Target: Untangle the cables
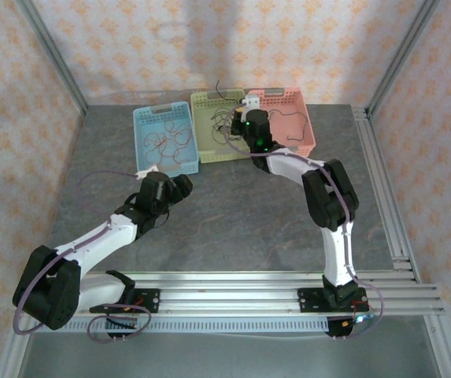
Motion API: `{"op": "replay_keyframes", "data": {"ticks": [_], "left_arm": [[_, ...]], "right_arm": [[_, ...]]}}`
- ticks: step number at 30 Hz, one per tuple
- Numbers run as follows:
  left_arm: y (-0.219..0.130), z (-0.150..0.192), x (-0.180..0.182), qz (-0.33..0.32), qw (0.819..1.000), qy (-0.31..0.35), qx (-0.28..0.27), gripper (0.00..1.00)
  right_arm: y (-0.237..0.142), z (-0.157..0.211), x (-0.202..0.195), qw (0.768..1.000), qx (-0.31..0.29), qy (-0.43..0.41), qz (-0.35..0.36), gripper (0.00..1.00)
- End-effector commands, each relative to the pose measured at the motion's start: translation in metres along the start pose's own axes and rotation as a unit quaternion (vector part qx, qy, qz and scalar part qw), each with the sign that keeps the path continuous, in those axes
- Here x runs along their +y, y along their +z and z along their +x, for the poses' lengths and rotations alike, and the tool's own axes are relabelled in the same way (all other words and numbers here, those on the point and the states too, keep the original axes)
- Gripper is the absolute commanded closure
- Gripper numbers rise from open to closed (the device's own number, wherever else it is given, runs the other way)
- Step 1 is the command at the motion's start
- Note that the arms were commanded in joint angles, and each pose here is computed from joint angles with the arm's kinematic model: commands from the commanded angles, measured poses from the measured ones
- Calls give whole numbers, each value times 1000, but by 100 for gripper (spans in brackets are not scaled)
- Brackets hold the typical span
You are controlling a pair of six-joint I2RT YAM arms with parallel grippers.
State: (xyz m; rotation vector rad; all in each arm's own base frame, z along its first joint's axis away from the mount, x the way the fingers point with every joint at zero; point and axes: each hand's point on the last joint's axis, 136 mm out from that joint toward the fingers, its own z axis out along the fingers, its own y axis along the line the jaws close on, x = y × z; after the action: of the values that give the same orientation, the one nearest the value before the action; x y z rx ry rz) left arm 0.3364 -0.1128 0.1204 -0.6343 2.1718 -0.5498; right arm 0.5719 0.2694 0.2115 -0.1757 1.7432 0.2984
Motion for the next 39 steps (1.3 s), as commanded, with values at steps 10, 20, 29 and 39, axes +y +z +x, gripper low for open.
{"op": "replay_keyframes", "data": {"ticks": [10,20,29,39], "left_arm": [[-2,-10,-6,-1,1000,-2,-16,16],[-3,-10,-7,2,1000,-2,-17,16],[-5,-10,-7,7,1000,-3,-20,16],[-7,-10,-7,11,1000,-3,-21,16]], "right_arm": [[-30,-15,10,999,15,7,-43,53],[-138,13,-25,998,-22,51,-16,53],[-233,55,-89,994,-28,-7,108,52],[-264,61,-116,983,-58,-31,169,52]]}}
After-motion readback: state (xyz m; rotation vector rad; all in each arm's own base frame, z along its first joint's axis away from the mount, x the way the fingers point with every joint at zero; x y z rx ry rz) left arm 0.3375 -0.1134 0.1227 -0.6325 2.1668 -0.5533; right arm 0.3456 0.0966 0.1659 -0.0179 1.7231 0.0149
